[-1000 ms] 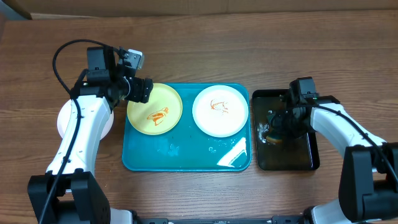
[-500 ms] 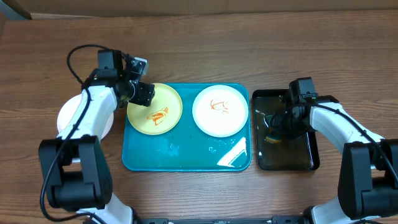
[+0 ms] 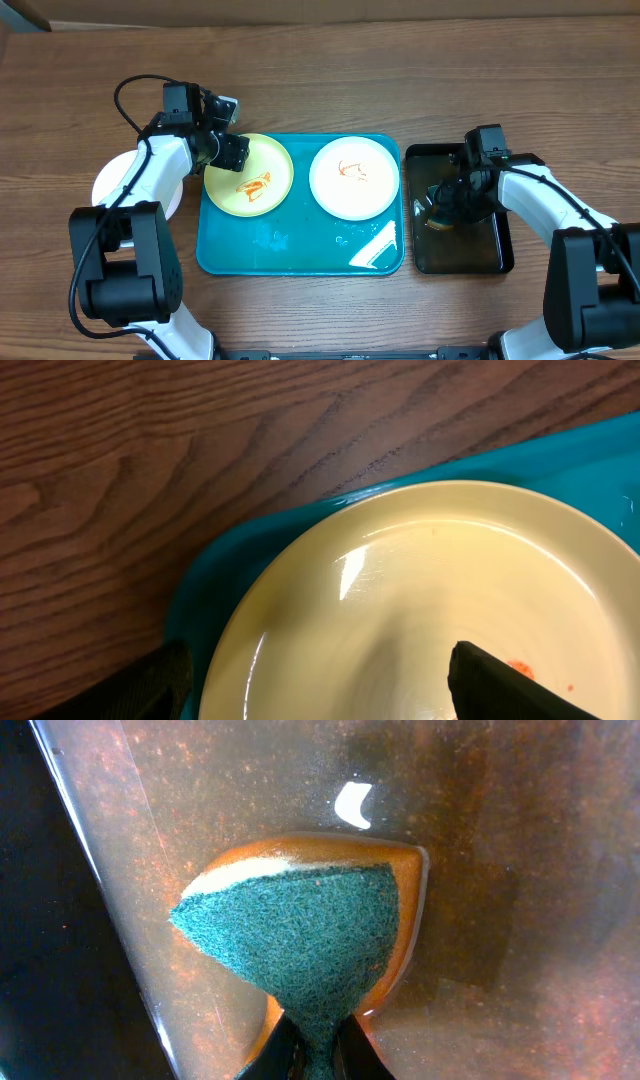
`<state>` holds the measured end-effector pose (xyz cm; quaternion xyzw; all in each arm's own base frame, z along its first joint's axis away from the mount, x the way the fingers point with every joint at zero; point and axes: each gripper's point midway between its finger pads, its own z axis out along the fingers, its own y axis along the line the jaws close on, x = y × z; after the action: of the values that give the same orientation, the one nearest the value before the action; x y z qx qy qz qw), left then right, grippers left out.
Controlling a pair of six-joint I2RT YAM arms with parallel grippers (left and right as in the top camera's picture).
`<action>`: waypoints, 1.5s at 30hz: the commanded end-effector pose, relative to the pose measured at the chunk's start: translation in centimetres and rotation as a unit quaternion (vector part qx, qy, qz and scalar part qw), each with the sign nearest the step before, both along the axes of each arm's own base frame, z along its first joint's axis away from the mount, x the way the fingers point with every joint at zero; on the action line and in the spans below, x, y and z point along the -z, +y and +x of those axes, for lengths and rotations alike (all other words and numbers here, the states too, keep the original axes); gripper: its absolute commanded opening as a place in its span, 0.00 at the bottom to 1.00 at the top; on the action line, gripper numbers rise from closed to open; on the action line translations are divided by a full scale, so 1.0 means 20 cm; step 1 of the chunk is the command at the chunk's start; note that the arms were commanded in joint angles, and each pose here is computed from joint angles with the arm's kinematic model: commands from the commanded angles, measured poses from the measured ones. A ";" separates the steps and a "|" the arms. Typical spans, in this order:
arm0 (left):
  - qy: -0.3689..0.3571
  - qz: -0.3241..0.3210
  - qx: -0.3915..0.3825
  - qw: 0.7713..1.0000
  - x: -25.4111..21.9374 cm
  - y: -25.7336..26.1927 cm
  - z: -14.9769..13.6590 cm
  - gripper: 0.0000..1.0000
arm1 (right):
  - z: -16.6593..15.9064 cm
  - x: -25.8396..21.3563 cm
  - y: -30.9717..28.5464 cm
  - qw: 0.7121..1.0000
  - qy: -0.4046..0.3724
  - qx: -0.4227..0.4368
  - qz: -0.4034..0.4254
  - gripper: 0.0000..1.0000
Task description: Clean dirty plates on tray and stack at the side
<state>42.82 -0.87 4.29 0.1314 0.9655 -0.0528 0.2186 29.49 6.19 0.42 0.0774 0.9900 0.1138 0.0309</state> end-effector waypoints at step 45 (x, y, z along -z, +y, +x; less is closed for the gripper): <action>0.272 -0.031 -0.099 0.957 0.26 -0.04 -0.54 0.07 | -0.08 0.06 -0.02 0.999 0.034 -0.002 -0.009 0.04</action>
<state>34.32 -1.08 0.29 0.0578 0.9945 -0.0864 0.0085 29.22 6.16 0.39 0.0783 0.9902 0.1127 0.0253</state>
